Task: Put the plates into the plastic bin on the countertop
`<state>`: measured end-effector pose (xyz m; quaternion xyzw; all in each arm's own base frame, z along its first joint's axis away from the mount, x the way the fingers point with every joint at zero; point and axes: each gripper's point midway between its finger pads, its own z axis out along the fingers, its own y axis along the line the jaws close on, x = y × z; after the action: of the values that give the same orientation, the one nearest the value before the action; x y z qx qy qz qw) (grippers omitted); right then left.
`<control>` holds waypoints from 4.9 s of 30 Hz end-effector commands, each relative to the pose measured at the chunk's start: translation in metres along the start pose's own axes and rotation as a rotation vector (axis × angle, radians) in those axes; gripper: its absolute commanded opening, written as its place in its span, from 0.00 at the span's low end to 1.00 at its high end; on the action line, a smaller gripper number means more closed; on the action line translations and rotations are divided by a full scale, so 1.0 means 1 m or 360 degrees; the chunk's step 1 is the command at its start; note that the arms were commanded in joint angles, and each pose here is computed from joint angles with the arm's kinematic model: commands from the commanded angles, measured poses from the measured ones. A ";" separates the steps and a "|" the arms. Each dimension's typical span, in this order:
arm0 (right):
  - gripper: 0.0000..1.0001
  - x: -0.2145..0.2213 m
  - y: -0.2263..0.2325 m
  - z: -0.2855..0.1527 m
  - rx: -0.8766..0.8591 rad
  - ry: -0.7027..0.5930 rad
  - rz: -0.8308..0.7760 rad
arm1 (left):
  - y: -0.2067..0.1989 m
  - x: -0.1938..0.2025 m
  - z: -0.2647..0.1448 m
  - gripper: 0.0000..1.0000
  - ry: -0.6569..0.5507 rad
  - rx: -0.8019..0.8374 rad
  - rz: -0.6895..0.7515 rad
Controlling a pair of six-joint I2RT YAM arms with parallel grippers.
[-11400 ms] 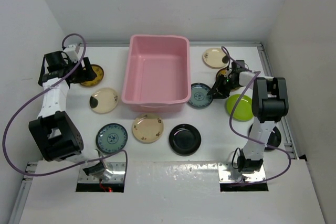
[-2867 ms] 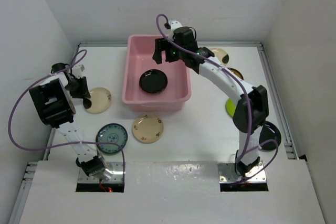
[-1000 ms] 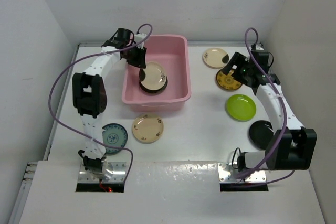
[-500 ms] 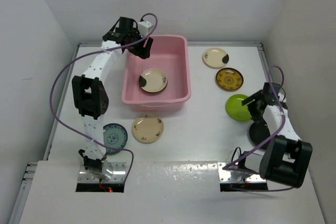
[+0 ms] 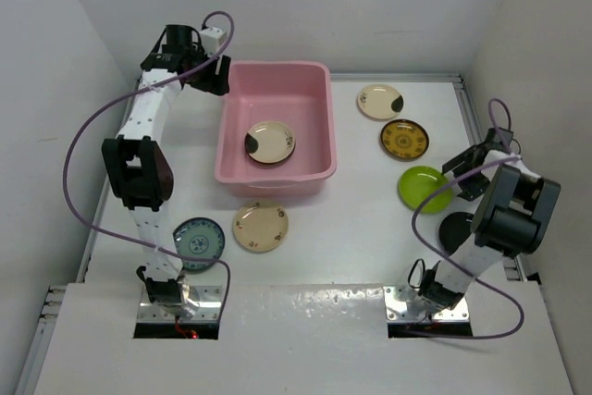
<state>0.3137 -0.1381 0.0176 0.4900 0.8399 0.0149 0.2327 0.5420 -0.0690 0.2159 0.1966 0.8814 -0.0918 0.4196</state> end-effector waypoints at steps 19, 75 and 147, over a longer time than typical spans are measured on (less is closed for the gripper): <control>0.08 0.127 0.047 0.002 -0.0321 0.0744 -0.0623 | 0.034 -0.021 -0.056 0.72 -0.0154 -0.0107 -0.0077; 0.27 0.278 0.423 -0.112 -0.1271 0.0306 -0.1346 | 0.139 0.070 -0.112 0.72 -0.0047 -0.0415 -0.0452; 0.00 0.462 0.125 -0.092 -0.1223 0.0591 -0.0817 | 0.086 0.181 -0.205 0.72 0.0142 -0.0685 -0.0342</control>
<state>0.1974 0.3472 -0.0096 0.1279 0.8656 0.4086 0.2596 0.3214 0.1189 0.1921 0.0051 0.9227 0.0559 0.3815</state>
